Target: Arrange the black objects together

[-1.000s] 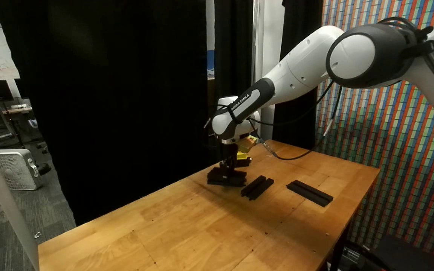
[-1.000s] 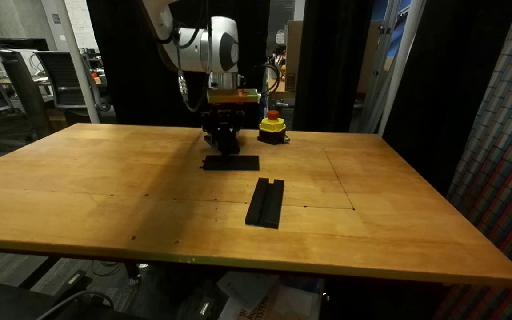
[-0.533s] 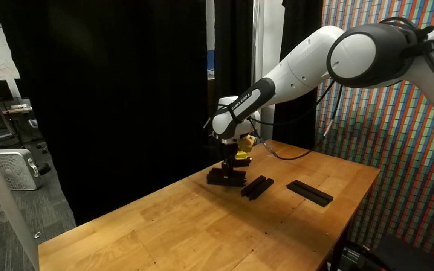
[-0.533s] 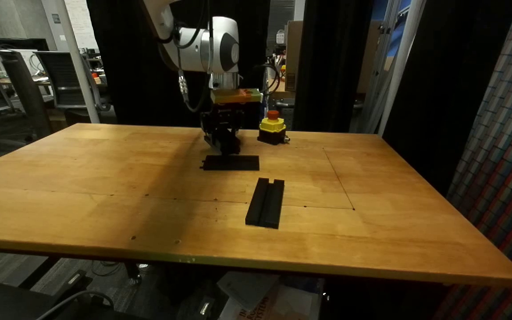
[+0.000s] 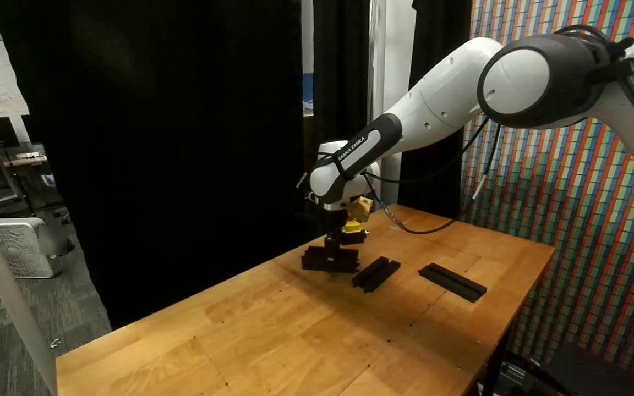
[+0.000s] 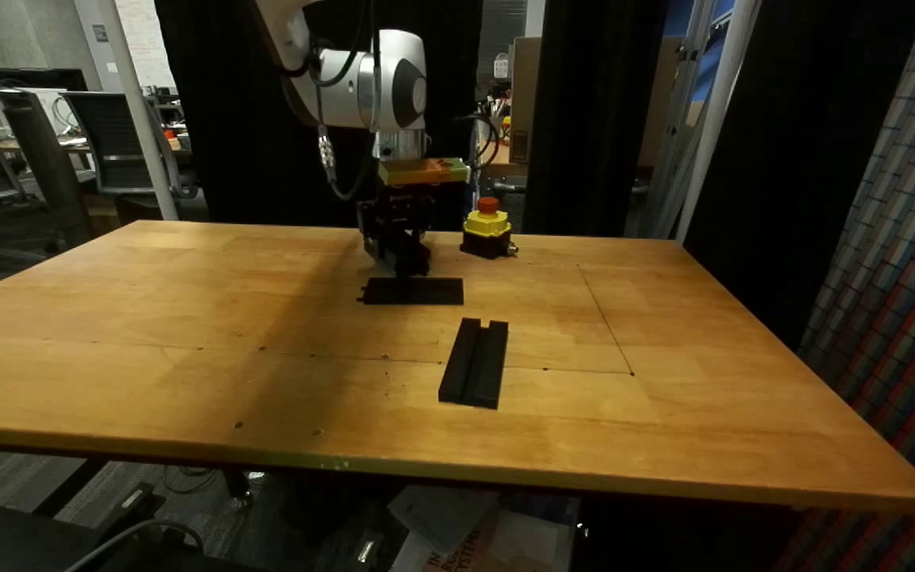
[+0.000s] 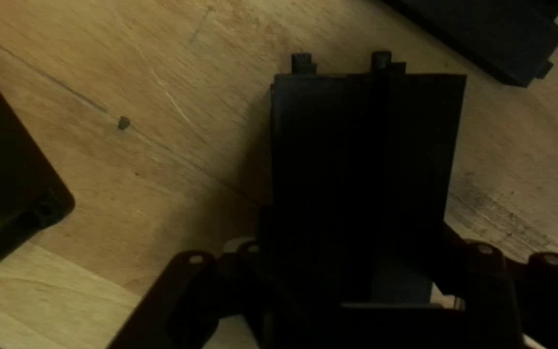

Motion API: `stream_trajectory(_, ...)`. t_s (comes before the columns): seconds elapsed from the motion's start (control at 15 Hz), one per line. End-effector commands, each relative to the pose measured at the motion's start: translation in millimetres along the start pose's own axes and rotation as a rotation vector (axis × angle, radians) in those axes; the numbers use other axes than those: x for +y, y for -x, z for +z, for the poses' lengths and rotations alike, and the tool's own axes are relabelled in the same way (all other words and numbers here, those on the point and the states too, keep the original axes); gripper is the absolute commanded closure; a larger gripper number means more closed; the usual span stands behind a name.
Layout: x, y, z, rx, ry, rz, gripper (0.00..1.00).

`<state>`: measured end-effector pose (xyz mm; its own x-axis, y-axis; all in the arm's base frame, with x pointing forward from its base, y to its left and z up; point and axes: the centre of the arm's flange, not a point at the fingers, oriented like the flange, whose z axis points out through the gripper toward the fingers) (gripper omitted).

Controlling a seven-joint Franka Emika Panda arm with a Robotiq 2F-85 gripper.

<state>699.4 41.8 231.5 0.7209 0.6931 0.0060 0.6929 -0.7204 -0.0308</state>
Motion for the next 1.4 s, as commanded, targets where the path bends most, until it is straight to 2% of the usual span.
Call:
stream_trajectory(0.0, -3, 4, 4, 0.015, -0.01, -0.011, 0.01)
stream_trajectory(0.33, -8, 9, 2, 0.011, -0.013, -0.009, 0.0)
stream_trajectory(0.8, -23, 13, -45, 0.062, 0.063, -0.022, 0.0)
stream_trajectory(0.93, -31, 20, -60, 0.024, 0.088, -0.029, 0.0)
stream_trajectory(1.27, -48, 58, -99, -0.048, 0.043, -0.072, 0.0)
stream_trajectory(1.33, -52, 67, -104, -0.05, 0.03, -0.123, 0.0)
